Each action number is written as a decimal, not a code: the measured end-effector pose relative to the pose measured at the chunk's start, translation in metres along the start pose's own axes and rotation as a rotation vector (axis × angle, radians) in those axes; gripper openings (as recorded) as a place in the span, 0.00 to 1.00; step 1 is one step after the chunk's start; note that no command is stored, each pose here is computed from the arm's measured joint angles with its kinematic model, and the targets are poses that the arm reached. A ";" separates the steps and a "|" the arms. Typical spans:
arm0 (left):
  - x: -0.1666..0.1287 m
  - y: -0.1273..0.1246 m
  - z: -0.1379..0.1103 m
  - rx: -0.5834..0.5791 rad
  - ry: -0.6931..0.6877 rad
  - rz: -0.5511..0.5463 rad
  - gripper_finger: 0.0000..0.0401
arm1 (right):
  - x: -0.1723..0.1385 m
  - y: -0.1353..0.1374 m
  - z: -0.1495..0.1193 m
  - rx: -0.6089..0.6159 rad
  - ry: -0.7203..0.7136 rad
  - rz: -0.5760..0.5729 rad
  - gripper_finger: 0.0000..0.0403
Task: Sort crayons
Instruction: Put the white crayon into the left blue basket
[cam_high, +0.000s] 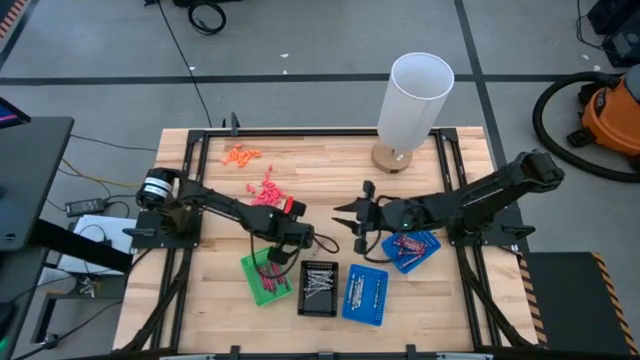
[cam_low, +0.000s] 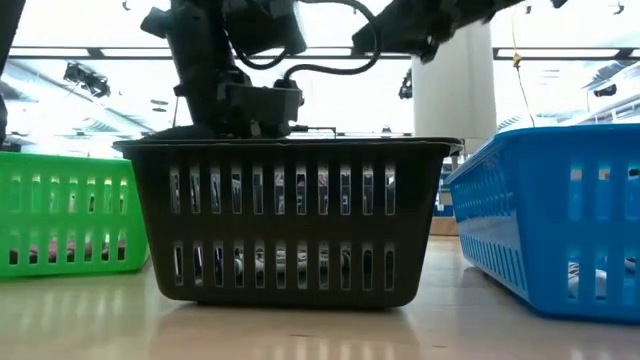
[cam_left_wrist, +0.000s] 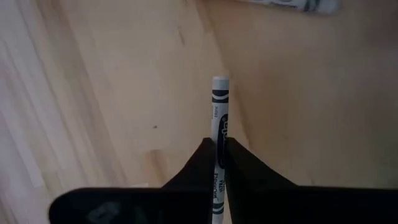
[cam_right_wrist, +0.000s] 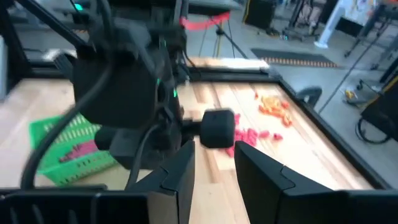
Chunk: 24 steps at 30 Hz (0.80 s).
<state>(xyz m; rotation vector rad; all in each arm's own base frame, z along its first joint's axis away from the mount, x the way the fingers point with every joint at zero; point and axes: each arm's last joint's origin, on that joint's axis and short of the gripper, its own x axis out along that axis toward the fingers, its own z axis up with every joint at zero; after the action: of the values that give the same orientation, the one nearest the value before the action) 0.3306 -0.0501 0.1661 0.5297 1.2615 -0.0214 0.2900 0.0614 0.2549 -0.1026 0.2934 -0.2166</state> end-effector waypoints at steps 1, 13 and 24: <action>-0.001 -0.001 0.000 0.005 0.003 -0.003 0.04 | -0.003 0.000 0.003 -0.001 -0.013 0.004 0.30; -0.027 -0.004 0.010 0.099 -0.135 0.082 0.04 | -0.031 -0.014 -0.001 -0.018 0.127 -0.154 0.30; -0.049 -0.026 0.041 0.375 -0.418 0.207 0.04 | -0.038 -0.022 -0.025 -0.007 0.324 -0.310 0.30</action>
<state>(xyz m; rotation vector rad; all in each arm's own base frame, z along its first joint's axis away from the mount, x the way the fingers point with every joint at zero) 0.3434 -0.1025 0.2093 0.9258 0.7899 -0.1884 0.2426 0.0473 0.2445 -0.1194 0.6015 -0.5426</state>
